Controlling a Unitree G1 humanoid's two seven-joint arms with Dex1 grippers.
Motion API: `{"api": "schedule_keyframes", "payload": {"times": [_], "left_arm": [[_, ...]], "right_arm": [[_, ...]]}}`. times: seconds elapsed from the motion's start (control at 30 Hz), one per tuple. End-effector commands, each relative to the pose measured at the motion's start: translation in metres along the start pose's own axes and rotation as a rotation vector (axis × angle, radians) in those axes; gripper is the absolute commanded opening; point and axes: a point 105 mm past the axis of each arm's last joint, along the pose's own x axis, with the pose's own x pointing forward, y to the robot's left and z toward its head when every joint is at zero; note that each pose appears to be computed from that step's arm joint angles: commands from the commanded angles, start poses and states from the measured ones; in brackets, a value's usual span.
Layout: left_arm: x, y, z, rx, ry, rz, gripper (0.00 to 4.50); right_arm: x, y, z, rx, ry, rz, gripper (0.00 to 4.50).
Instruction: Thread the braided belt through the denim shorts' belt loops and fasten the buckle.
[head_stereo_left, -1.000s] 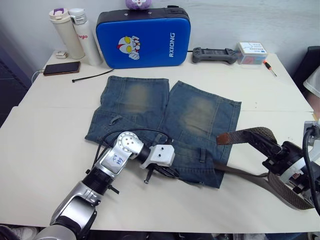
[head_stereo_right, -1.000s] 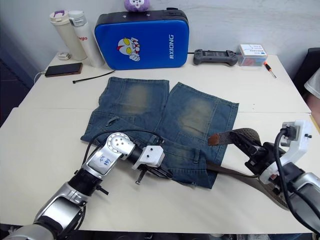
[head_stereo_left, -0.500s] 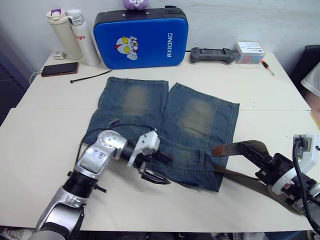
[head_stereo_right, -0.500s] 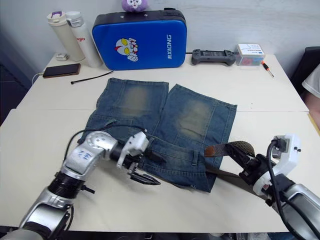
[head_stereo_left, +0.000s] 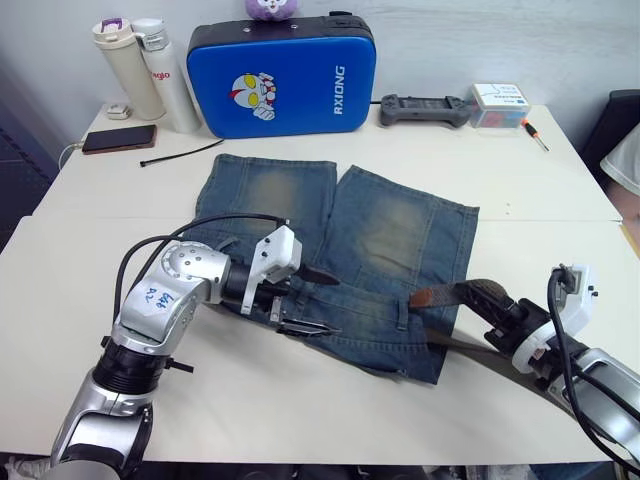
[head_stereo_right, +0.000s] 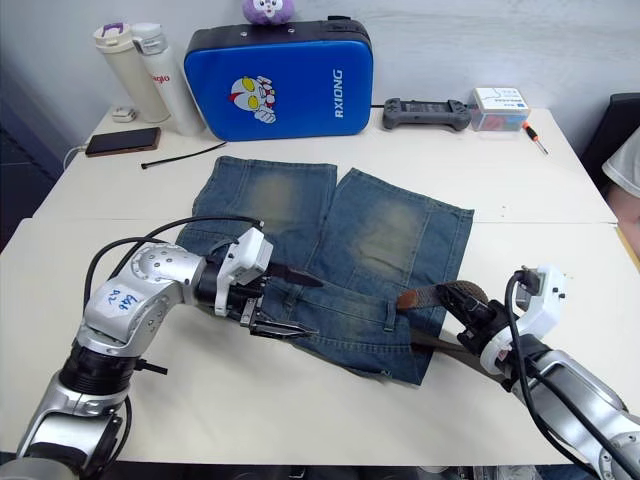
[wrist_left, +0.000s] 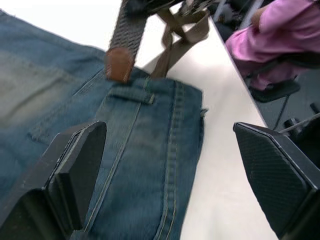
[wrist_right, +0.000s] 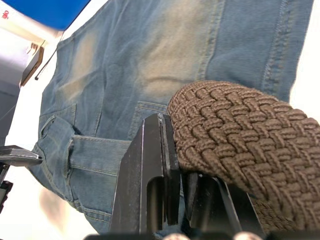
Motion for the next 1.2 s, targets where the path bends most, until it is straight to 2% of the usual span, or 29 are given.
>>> {"api": "schedule_keyframes", "payload": {"times": [0.03, 0.4, 0.73, 1.03, 1.2], "left_arm": [[0.001, -0.005, 0.007, 0.033, -0.005, -0.003, 4.46], [0.002, 0.0, 0.009, 0.034, 0.011, 0.013, 4.46], [0.003, -0.002, 0.007, 0.034, 0.019, -0.007, 4.46], [0.005, -0.001, 0.012, 0.049, 0.023, -0.017, 4.46], [0.005, -0.002, 0.013, 0.054, 0.027, -0.021, 4.46]], "right_arm": [[-0.003, 0.004, 0.003, -0.008, -0.003, 0.013, 0.0], [-0.001, 0.004, -0.028, 0.025, 0.072, 0.005, 0.0], [-0.008, -0.002, -0.025, 0.014, 0.059, -0.027, 0.0], [0.018, 0.016, -0.058, 0.116, 0.048, 0.04, 0.0], [0.031, 0.016, -0.079, 0.058, 0.108, 0.03, 0.0]]}}
